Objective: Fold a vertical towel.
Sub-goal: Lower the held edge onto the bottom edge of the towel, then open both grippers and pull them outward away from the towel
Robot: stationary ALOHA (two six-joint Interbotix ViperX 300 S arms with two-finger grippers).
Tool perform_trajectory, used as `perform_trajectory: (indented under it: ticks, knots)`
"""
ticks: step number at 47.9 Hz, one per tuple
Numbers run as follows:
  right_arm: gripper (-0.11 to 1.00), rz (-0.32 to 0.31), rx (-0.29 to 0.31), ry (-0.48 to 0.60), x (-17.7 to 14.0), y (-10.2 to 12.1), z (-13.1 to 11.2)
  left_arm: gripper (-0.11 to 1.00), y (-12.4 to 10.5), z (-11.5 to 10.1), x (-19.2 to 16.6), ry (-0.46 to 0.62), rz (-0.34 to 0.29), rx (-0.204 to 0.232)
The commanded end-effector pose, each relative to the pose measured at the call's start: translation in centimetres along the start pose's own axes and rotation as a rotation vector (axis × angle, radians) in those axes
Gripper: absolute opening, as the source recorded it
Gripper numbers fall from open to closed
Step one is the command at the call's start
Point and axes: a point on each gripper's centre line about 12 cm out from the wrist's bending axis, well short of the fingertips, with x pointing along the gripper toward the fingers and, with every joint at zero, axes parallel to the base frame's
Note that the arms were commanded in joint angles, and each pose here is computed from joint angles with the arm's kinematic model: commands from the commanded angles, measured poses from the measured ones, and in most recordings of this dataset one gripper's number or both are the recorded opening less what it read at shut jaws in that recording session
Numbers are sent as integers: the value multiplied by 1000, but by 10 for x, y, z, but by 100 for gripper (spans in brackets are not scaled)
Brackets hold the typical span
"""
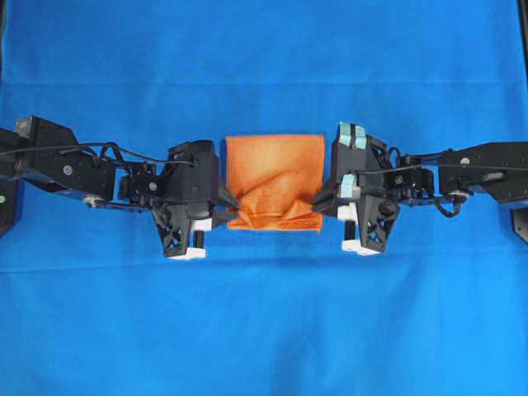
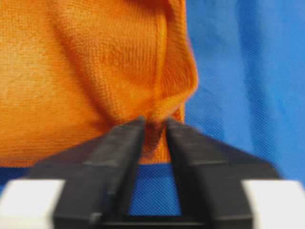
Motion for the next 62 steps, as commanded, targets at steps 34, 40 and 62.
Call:
perform_trajectory:
  ticks: [34,40,62]
  knots:
    - [60,63,-41,-236,-82,18,60,60,-17,71,-92,-201,-44,48]
    - [60,60,-44,-299,-103,15,68,60,-15,76,-113,-257,-39,72]
    - [60,43,-49,-501,-179,0,55,60,-4,58,-201,-488,-7,114]
